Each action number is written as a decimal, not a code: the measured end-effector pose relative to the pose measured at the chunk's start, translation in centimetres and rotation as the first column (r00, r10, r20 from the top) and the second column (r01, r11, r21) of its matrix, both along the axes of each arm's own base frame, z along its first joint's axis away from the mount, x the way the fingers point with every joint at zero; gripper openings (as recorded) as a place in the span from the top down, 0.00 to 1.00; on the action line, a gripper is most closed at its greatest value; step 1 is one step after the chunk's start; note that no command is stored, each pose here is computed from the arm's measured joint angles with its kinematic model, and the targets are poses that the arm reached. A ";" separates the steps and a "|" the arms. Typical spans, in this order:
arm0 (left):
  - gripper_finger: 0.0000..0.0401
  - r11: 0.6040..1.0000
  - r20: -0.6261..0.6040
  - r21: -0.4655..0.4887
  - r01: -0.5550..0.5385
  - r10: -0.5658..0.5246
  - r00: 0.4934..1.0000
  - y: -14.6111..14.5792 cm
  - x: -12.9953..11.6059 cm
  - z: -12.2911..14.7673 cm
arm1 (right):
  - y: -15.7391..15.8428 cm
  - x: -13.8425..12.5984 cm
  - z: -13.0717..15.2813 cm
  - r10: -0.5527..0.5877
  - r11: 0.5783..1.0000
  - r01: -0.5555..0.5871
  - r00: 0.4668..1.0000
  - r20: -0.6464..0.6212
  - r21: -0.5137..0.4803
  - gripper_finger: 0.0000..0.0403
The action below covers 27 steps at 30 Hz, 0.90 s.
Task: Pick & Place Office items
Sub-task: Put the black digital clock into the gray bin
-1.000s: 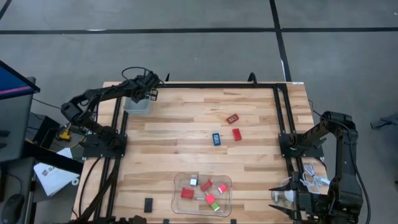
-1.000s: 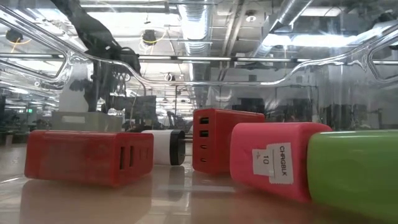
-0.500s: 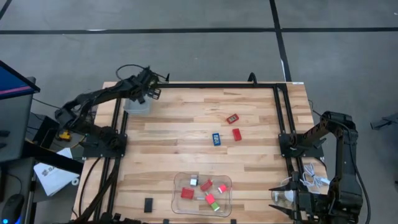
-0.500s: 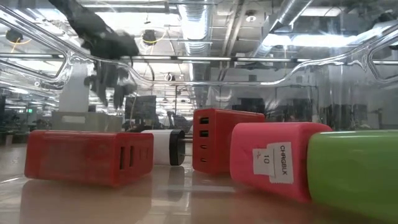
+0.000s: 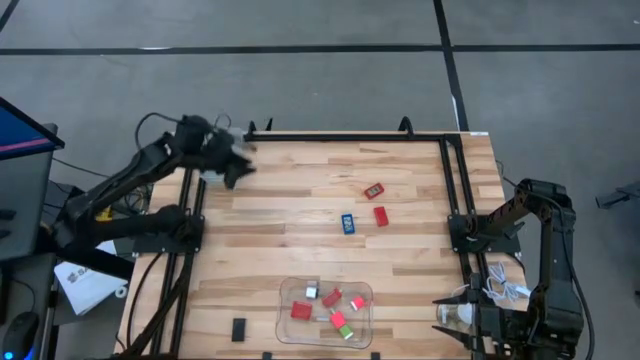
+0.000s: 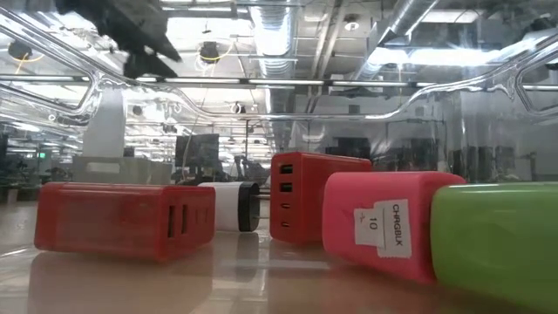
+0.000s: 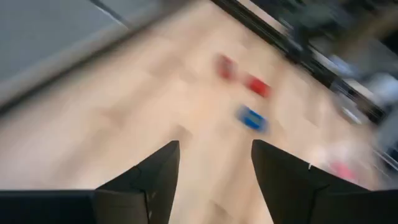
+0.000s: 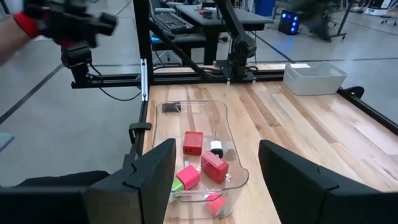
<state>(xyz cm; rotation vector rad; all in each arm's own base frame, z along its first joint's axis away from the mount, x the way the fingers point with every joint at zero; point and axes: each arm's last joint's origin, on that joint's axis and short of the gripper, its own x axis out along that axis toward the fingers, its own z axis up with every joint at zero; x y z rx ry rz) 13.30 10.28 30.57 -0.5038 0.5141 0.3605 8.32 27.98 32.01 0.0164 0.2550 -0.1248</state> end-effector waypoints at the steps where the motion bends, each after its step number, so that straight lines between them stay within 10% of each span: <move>1: 0.51 0.998 -0.004 -0.020 0.056 -0.056 0.998 -1.0 0.0 0.0 | 0.0 0.0 0.0 0.000 1.000 0.000 1.000 0.001 0.000 0.44; 10: 0.53 0.899 0.003 -0.202 0.388 -0.395 0.919 -8.9 1.0 0.3 | 0.0 0.1 0.0 -0.006 1.000 0.006 1.000 0.003 0.004 0.44; 27: 0.53 0.806 -0.198 -0.407 0.429 -0.537 0.820 -24.2 4.7 -4.5 | 0.0 0.2 0.1 -0.009 1.000 0.009 1.000 0.013 0.012 0.44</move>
